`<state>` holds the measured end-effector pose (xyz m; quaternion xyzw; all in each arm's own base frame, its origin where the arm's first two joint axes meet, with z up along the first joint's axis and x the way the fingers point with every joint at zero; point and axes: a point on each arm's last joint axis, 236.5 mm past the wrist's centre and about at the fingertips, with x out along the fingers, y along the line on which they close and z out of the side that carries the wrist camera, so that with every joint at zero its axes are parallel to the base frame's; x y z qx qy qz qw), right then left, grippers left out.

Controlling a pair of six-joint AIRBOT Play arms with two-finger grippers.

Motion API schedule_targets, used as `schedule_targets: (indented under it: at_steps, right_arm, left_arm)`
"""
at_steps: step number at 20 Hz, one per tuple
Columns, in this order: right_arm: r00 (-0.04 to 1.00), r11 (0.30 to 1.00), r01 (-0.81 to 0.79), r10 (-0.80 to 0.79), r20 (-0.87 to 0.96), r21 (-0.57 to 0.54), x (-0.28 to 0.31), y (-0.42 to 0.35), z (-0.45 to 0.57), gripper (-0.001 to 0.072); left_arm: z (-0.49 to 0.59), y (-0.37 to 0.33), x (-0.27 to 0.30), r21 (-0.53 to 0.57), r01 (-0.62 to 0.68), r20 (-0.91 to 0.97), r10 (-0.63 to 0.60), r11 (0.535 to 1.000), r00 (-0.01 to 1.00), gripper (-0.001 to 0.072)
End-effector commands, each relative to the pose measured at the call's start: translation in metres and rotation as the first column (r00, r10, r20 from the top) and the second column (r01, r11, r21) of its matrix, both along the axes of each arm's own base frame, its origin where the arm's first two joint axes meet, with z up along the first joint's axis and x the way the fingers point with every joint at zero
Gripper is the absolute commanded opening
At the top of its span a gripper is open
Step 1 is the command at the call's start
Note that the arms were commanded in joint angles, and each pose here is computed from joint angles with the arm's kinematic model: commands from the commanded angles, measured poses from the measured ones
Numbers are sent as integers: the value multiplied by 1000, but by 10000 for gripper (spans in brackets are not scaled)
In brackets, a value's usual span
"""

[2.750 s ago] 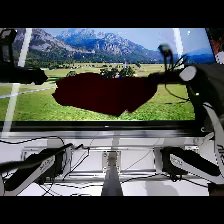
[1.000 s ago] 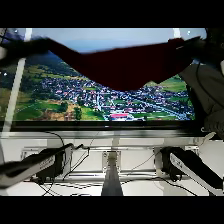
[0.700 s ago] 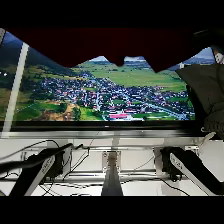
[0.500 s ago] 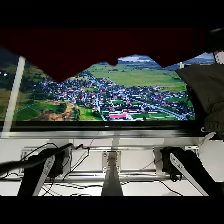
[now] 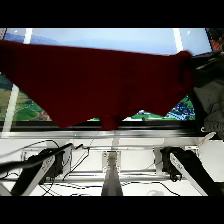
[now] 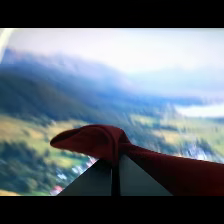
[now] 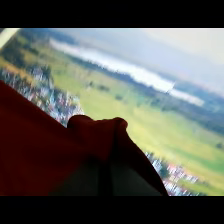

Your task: Fold the clothes and pants, and hang the long-sleeved shirts on hangers.

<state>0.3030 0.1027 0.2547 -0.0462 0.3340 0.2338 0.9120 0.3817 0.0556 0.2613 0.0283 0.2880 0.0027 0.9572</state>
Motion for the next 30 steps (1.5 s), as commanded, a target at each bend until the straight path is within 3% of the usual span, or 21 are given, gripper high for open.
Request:
schedule_targets:
  at_steps: [1,4,6,12,13,14,16,17,22,23,25,27,30]
  right_arm:
    - [955,1000,-12,14,-297,6,14,7,-92,17]
    - [881,1000,30,-28,-473,-2,37,5,-187,17]
    - [877,995,98,-94,-472,-16,69,-1,-236,17]
    - [949,962,273,-269,-168,6,173,-27,-246,18]
    - [947,952,306,-303,-110,12,185,-35,-238,17]
    - [936,938,346,-343,-81,30,193,-43,-230,31]
    - [896,893,442,-435,-89,87,200,-68,-223,362]
    - [870,866,489,-478,-117,99,199,-86,-225,430]
    - [722,773,634,-591,-360,4,145,-176,-267,431]
    - [697,766,643,-593,-403,-15,134,-188,-276,431]
    - [671,787,616,-537,-512,-18,115,-189,-302,432]
    - [666,812,579,-420,-616,72,111,-165,-326,432]
    - [639,768,608,-323,-698,201,120,-135,-349,432]
  left_arm:
    - [-123,-27,49,-137,118,-302,-155,983,941,13]
    - [-213,-57,76,-201,154,-459,-232,967,858,14]
    - [-254,-80,93,-207,184,-486,-264,961,833,14]
    - [-222,-107,168,-109,205,-181,-222,973,958,15]
    - [-208,-104,175,-97,195,-128,-207,976,970,43]
    - [-198,-103,176,-91,194,-104,-203,977,974,195]
    - [-179,-101,170,-90,196,-84,-204,976,975,720]
    - [-172,-102,162,-95,203,-94,-212,975,973,702]
    - [-163,-103,92,-137,250,-294,-281,958,914,698]
    - [-165,-100,76,-166,232,-346,-277,958,896,673]
    - [-167,-86,61,-223,140,-402,-222,965,888,554]
    - [-172,-71,57,-293,-12,-433,-122,956,893,553]
    - [-198,-72,28,-307,-44,-511,-126,951,850,553]
